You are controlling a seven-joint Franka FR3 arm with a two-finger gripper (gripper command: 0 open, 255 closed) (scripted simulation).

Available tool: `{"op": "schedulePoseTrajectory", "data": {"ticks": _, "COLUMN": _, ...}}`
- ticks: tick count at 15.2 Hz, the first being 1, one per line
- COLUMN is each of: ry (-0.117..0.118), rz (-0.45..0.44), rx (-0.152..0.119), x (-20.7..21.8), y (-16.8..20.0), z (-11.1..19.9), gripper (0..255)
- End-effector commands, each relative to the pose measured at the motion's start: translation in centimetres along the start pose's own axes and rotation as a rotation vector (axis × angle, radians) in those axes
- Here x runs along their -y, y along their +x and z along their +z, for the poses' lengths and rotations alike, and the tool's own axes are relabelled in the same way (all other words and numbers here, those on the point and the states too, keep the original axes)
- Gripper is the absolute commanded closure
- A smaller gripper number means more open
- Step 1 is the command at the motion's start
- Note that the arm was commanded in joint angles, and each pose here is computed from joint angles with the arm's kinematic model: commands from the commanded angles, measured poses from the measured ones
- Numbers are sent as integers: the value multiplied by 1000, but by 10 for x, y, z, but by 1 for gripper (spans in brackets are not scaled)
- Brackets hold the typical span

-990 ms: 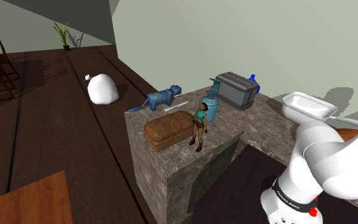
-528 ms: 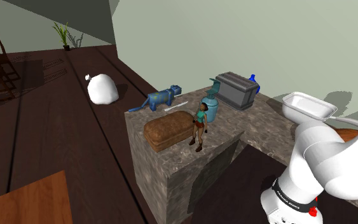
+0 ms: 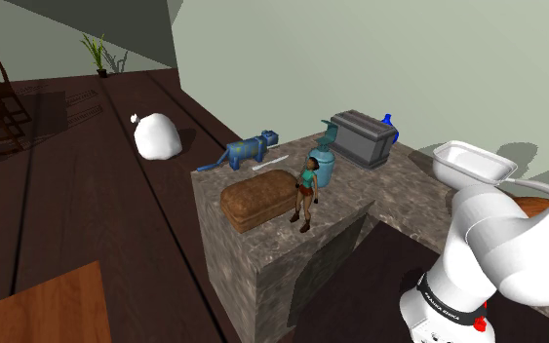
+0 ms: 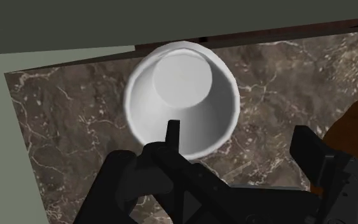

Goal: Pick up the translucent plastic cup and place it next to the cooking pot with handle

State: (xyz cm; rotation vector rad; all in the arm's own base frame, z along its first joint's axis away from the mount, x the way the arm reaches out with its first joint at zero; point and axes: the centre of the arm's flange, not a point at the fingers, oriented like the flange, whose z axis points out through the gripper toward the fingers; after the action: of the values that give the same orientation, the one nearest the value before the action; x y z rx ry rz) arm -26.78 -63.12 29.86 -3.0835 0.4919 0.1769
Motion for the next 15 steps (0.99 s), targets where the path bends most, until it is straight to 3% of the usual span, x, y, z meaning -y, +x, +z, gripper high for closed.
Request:
{"op": "schedulePoseTrajectory", "data": {"ticks": 1, "ry": 40, "rz": 11, "rx": -27, "x": 3, "y": -8, "z": 31, "gripper": 0}}
{"op": "schedulePoseTrajectory", "data": {"ticks": 3, "ry": 39, "rz": 11, "rx": -28, "x": 4, "y": 0, "z": 24, "gripper": 0}}
{"op": "schedulePoseTrajectory", "data": {"ticks": 7, "ry": 39, "rz": 11, "rx": -28, "x": 2, "y": -2, "z": -26, "gripper": 0}}
{"op": "schedulePoseTrajectory", "data": {"ticks": 15, "ry": 39, "rz": 11, "rx": -28, "x": 2, "y": -2, "z": -26, "gripper": 0}}
